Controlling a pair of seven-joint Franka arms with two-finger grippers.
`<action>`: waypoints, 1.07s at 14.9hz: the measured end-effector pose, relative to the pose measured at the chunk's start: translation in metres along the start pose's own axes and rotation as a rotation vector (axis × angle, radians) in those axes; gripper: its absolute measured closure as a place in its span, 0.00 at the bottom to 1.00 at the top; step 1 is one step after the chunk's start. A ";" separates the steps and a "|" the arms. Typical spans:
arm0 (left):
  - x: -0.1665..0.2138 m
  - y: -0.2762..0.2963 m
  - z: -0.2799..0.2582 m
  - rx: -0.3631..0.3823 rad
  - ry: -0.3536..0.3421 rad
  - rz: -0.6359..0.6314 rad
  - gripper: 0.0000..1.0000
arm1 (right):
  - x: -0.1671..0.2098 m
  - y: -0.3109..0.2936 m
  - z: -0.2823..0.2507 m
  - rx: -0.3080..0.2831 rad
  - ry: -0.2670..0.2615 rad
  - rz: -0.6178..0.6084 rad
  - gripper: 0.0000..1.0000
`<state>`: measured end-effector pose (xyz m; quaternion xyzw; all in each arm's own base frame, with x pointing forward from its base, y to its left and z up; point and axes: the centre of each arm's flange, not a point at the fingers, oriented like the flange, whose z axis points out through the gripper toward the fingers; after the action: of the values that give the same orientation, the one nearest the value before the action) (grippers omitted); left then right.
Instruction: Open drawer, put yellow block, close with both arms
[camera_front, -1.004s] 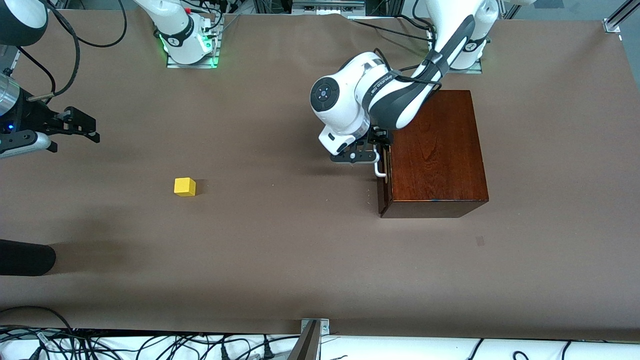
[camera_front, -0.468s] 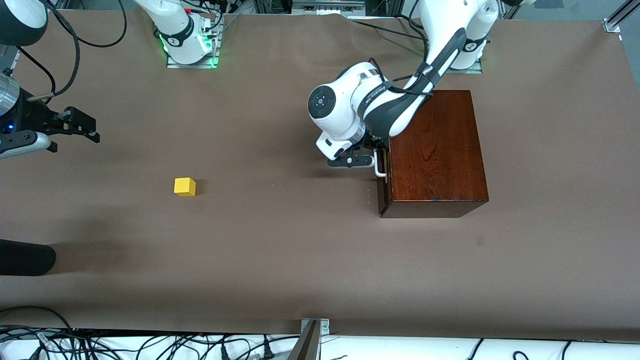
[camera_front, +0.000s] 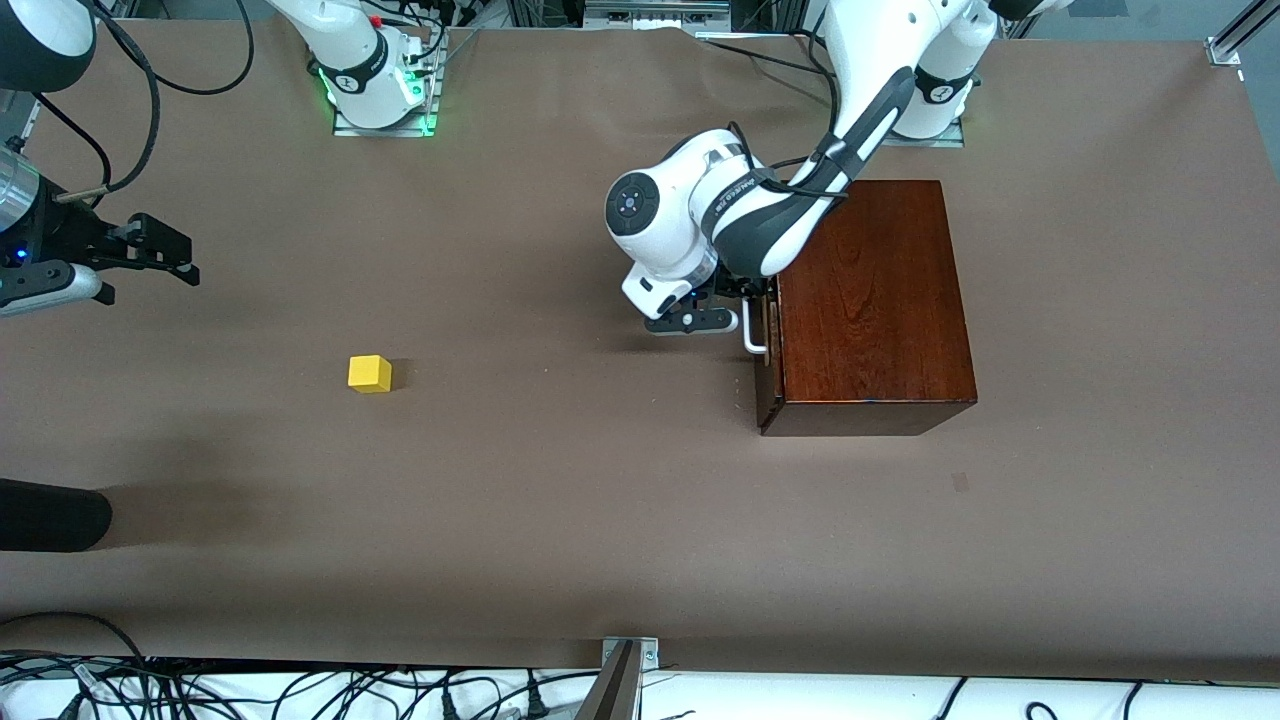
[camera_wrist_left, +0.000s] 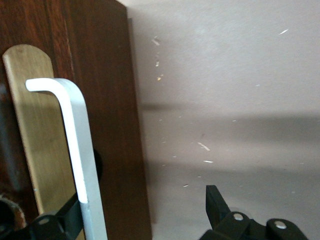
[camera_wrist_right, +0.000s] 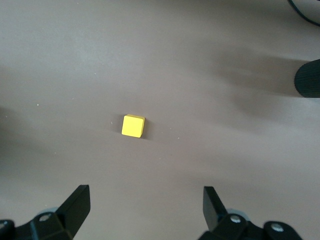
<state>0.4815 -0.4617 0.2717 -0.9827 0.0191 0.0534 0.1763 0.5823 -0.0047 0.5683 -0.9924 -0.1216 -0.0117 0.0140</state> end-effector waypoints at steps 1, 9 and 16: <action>-0.002 0.005 -0.002 -0.014 0.013 0.001 0.00 | 0.000 0.000 0.000 0.000 0.000 -0.001 0.00; -0.014 0.041 -0.023 -0.120 0.098 0.028 0.00 | 0.001 0.000 0.003 0.001 -0.003 -0.003 0.00; -0.019 0.058 -0.032 -0.147 0.116 0.033 0.00 | 0.011 0.001 0.026 -0.042 -0.046 -0.025 0.00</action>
<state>0.4628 -0.5264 0.2834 -0.9940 0.0418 0.0005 0.1014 0.5941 -0.0020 0.5424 -0.9909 -0.1340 0.0085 -0.0098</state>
